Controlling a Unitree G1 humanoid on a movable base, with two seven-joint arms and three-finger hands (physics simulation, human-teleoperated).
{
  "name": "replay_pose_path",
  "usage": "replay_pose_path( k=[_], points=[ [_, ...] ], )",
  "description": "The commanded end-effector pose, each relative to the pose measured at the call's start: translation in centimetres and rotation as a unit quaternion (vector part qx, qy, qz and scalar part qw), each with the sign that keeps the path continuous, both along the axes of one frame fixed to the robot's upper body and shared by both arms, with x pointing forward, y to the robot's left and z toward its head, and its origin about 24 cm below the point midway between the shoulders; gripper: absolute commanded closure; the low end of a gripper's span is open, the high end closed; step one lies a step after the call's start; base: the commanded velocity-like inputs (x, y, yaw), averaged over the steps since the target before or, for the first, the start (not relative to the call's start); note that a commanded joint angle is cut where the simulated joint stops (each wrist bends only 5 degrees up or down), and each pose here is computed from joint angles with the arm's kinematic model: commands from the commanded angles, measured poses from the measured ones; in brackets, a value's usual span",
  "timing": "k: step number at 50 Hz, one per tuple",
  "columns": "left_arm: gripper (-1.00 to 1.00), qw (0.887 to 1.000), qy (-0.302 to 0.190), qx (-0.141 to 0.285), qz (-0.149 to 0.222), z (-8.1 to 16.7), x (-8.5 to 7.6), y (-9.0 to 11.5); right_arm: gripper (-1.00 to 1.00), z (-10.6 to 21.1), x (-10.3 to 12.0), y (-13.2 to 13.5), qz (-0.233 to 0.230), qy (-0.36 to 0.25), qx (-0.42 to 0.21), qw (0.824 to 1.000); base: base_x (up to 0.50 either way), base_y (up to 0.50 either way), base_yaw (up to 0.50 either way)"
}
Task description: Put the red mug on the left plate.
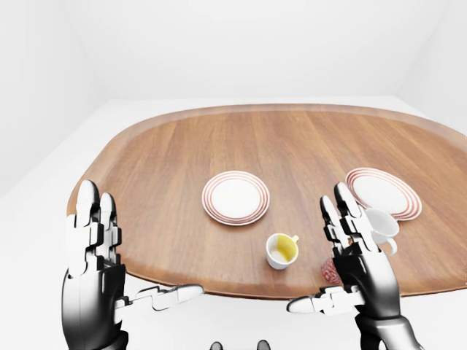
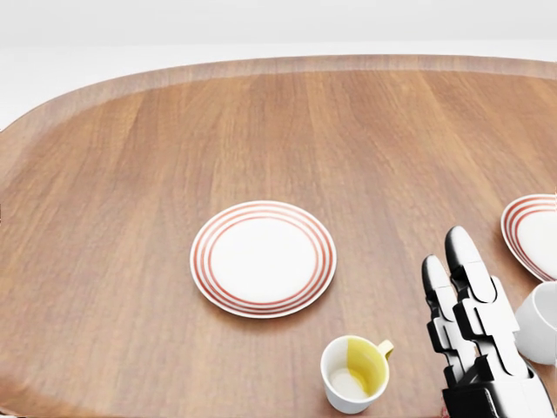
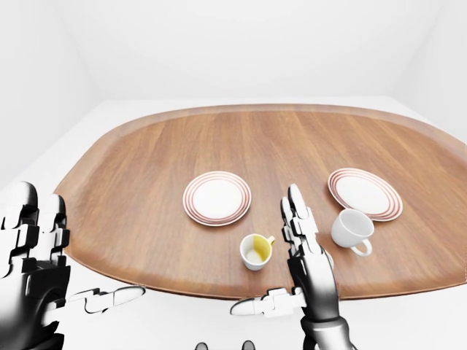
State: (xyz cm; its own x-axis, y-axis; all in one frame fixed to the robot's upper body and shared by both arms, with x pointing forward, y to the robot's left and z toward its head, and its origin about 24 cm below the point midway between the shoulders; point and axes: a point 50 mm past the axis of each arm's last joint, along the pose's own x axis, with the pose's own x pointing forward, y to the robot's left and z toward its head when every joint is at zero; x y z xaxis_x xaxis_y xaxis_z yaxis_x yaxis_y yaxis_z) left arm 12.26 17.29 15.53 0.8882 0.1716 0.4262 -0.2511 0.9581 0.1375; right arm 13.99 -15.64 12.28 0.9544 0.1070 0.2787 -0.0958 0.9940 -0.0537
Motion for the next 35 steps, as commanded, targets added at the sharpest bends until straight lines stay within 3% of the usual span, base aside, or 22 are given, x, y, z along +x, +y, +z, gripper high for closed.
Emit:
replay_pose_path(
  k=[1, 16, 35],
  points=[
    [-1.0, 1.0, 0.0, 0.001, -0.001, 0.02, 0.0, -0.07, -1.0, -0.04, 0.06, 0.08, 0.005, 0.003, 0.001, 1.0, 0.5, 0.34, 0.0],
    [-1.0, 1.0, -0.004, 0.005, -0.006, 0.3, -0.21, -0.34, -1.0, 0.17, -0.07, 0.19, 0.023, -0.004, 0.018, 1.0, 0.5, 0.16, 0.0],
    [-1.0, 1.0, -0.001, 0.001, -0.012, 0.06, 0.02, -0.39, -1.0, 0.22, -0.19, 0.26, 0.026, -0.007, 0.018, 0.999, 0.5, -0.02, 0.0]
  ],
)
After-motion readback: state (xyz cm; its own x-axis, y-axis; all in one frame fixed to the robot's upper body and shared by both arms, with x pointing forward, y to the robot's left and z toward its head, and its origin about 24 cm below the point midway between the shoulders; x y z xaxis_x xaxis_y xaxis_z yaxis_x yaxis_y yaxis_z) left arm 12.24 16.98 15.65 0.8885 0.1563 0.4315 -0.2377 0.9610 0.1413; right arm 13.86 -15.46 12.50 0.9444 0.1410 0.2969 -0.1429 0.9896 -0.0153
